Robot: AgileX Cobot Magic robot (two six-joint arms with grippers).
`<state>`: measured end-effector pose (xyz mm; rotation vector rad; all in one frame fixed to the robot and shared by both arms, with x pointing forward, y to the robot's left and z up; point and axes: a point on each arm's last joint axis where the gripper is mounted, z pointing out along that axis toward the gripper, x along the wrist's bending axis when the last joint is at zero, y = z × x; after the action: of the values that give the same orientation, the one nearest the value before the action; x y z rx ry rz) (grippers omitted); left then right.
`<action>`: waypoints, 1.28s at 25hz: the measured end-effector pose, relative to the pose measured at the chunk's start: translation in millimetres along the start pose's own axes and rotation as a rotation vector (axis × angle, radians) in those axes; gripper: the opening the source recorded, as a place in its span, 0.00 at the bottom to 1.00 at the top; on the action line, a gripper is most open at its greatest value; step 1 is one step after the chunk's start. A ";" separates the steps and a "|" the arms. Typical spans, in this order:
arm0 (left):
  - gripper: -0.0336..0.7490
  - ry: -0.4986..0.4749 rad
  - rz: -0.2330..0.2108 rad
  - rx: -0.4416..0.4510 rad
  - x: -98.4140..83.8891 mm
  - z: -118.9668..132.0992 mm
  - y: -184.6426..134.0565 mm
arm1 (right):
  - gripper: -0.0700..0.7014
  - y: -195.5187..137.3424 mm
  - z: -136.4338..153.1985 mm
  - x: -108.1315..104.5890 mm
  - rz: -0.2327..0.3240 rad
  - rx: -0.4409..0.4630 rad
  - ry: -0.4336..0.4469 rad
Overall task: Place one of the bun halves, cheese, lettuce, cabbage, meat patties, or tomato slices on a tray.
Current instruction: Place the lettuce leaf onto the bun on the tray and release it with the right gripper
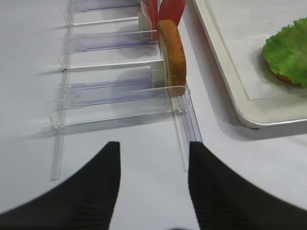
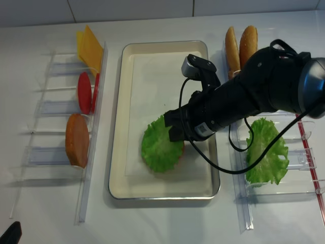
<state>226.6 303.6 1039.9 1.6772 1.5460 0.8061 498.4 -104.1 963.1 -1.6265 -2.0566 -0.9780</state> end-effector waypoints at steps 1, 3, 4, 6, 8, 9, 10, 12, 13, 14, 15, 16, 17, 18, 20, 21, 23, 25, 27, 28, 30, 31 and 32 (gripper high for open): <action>0.43 0.000 0.000 0.000 0.0 0.0 0.0 | 0.17 -0.2 0.0 -0.3 0.004 0.002 -0.003; 0.43 0.000 0.000 0.000 0.0 0.0 0.0 | 0.17 -0.5 0.0 -0.6 0.003 0.005 -0.007; 0.43 0.000 0.000 0.000 0.0 0.0 0.0 | 0.17 -0.5 0.0 -0.6 0.005 0.005 -0.007; 0.43 0.000 0.000 0.000 0.0 0.0 0.0 | 0.17 -0.6 0.0 -0.7 0.005 0.006 -0.008; 0.43 0.000 0.000 0.000 0.0 0.0 0.0 | 0.18 -0.4 0.0 -0.9 0.005 0.004 -0.010; 0.43 0.000 0.000 0.000 0.0 0.0 0.0 | 0.19 -0.1 0.0 -1.1 0.005 0.001 -0.012; 0.43 0.000 0.000 0.000 0.0 0.0 0.0 | 0.21 0.2 0.0 -1.3 0.005 -0.002 -0.014; 0.43 0.000 0.000 0.000 0.0 0.0 0.0 | 0.28 0.4 0.0 -1.3 0.006 -0.005 -0.015; 0.43 0.000 0.000 0.000 0.0 0.0 0.0 | 0.33 0.7 0.0 -1.6 0.008 -0.008 -0.017; 0.43 0.000 0.000 0.000 0.0 0.0 0.0 | 0.39 0.9 0.0 -1.6 0.010 -0.010 -0.018; 0.43 0.000 0.000 0.000 0.0 0.0 0.0 | 0.47 1.0 0.0 -1.6 0.010 -0.010 -0.019; 0.43 0.000 0.000 0.000 0.0 0.0 0.0 | 0.54 1.5 -0.2 -1.4 0.009 -0.012 -0.018; 0.43 0.000 0.000 0.000 0.0 0.0 0.0 | 0.62 1.5 -0.2 -1.4 0.009 -0.012 -0.018; 0.43 0.000 0.000 0.000 0.0 0.0 0.0 | 0.68 1.6 -0.2 -1.4 0.009 -0.014 -0.019; 0.43 0.000 0.000 0.000 0.0 0.0 0.0 | 0.78 1.6 -0.2 -1.5 0.008 -0.013 -0.020; 0.43 0.000 0.000 0.000 0.0 0.0 0.0 | 0.80 1.6 -0.2 -1.5 0.008 -0.013 -0.020; 0.43 0.000 0.000 0.000 0.0 0.0 0.0 | 0.82 2.0 -1.9 -0.2 0.000 -0.017 -0.019; 0.43 0.000 0.000 -0.001 0.0 0.0 0.1 | 0.83 5.7 -7.4 4.5 -0.036 -0.031 -0.024; 0.43 0.000 0.000 -0.001 0.0 0.0 0.1 | 0.84 10.2 -13.2 10.0 -0.063 -0.026 -0.035; 0.43 0.000 0.000 -0.001 0.0 0.0 0.1 | 0.84 12.7 -15.9 12.5 -0.083 -0.012 -0.048; 0.43 0.000 0.000 -0.001 0.0 0.0 0.1 | 0.84 15.7 -20.2 15.5 -0.091 0.033 -0.082; 0.43 0.000 0.000 -0.001 0.0 0.0 0.1 | 0.84 17.1 -22.4 16.6 -0.097 0.053 -0.101; 0.43 0.000 0.000 -0.001 0.0 0.0 0.1 | 0.84 19.8 -25.9 18.1 -0.107 0.075 -0.131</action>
<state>226.7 303.6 1040.0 1.6766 1.5454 0.8066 508.2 -107.1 999.0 -1.5955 -2.2591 -0.8375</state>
